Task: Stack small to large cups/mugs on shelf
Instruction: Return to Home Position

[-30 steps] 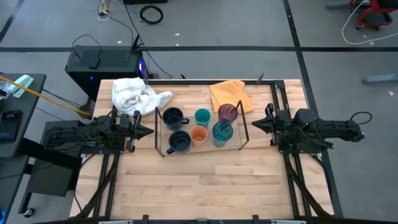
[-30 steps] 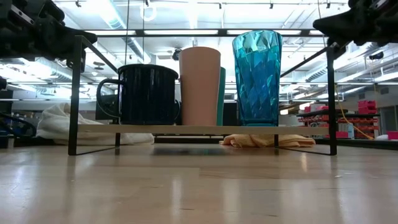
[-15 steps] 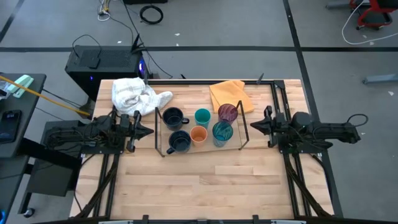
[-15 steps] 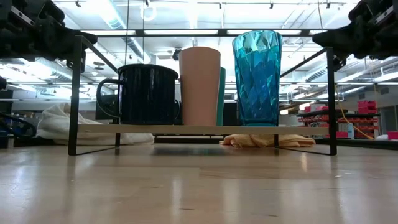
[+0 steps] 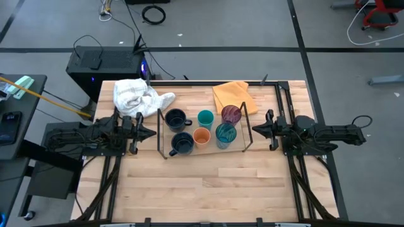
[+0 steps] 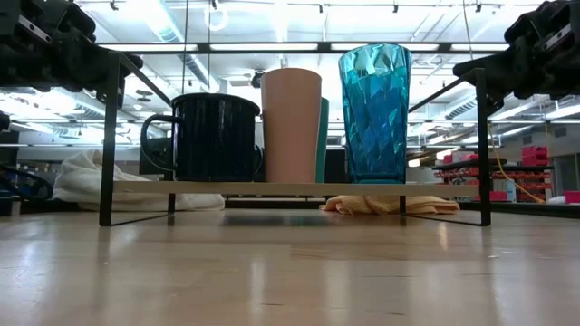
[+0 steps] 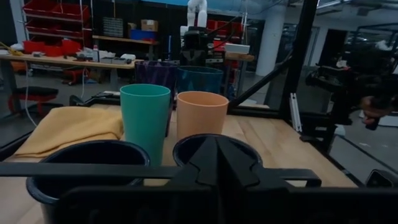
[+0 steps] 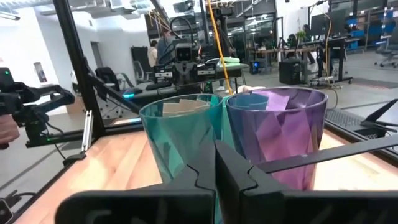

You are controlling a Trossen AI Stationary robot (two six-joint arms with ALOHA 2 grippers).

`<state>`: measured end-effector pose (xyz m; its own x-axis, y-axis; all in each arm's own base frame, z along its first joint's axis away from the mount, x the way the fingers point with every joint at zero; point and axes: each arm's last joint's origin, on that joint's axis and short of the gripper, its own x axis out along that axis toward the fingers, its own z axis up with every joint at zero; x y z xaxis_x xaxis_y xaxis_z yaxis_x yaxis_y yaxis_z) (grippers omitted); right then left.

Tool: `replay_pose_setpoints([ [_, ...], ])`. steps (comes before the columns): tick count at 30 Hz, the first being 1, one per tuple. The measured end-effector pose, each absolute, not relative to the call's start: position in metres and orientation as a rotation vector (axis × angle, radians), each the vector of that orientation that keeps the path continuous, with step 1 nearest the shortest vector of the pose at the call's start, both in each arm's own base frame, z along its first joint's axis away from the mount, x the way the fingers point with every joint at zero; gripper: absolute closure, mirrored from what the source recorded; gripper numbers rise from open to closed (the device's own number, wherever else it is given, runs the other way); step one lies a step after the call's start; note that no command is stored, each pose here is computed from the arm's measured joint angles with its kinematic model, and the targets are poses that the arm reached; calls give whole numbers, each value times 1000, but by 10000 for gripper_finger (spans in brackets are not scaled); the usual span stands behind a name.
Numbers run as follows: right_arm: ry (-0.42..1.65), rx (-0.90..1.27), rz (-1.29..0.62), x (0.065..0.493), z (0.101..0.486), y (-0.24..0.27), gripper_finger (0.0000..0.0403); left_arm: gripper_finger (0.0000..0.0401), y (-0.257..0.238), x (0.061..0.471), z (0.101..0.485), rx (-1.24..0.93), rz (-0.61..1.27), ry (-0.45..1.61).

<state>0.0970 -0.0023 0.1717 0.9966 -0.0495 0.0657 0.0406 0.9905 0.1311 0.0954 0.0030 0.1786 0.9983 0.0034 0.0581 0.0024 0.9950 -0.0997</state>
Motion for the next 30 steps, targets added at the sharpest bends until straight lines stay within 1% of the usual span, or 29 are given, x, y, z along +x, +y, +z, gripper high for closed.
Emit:
replay_pose_setpoints([
  [4,-71,137,-45,97,172,-2,392,392,3,95,178,-95,14,-58],
  [10,-71,135,-49,97,172,-2,382,395,4,95,179,-92,27,-60],
  [14,-72,172,-47,97,172,-2,381,372,5,95,179,-79,66,-68],
  [19,-72,188,-47,97,172,-2,381,346,5,95,179,-92,69,-71],
  [24,-72,188,-47,97,172,-2,380,334,5,95,179,-98,70,-70],
  [30,-73,188,-47,97,172,-2,380,331,5,95,179,-101,69,-69],
])
